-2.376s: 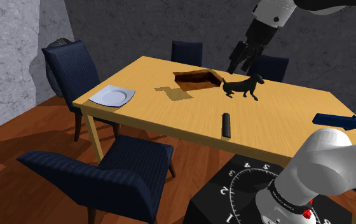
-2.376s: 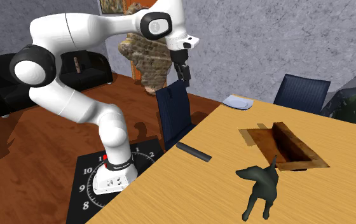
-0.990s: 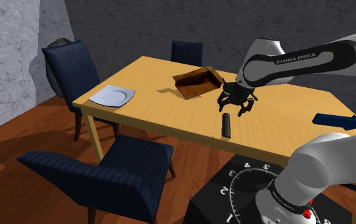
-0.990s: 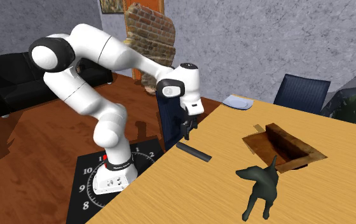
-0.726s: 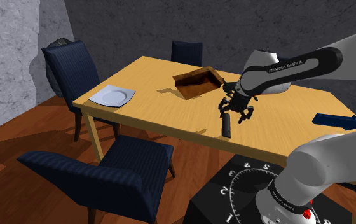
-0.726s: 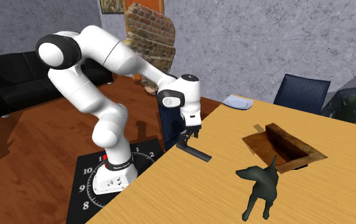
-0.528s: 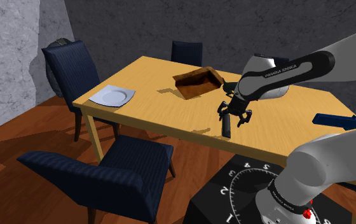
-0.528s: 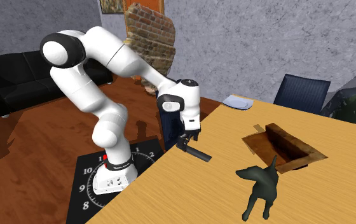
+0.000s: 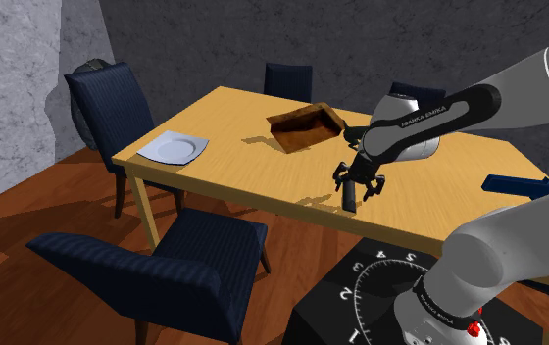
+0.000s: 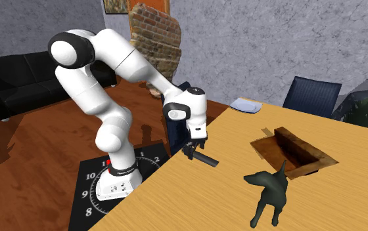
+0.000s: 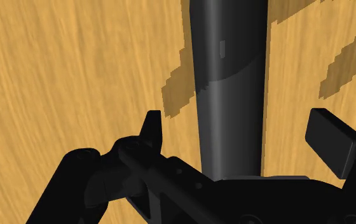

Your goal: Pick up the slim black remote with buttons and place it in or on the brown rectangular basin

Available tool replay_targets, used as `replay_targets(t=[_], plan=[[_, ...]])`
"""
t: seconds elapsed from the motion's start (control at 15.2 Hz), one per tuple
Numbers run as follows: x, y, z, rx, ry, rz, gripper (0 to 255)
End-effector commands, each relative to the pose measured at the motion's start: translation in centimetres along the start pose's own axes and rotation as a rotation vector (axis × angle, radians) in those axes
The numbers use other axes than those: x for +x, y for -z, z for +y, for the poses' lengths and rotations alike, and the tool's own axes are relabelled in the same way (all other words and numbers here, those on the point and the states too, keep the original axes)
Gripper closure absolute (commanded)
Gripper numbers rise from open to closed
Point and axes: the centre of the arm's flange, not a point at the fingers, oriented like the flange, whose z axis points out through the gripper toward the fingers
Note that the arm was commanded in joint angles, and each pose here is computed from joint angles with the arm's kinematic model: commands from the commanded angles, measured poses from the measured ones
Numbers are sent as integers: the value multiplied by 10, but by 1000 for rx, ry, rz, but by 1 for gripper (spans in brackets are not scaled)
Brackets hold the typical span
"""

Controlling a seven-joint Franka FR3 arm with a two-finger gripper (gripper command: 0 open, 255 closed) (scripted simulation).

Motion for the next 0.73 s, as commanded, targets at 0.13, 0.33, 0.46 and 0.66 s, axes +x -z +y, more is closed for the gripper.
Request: replay_targets(t=[0.13, 0.33, 0.46, 0.66], plan=[[0, 0, 0, 0, 0, 0, 0], [0, 0, 0, 0, 0, 0, 255], [0, 0, 0, 0, 0, 0, 255], [0, 0, 0, 0, 0, 0, 255]])
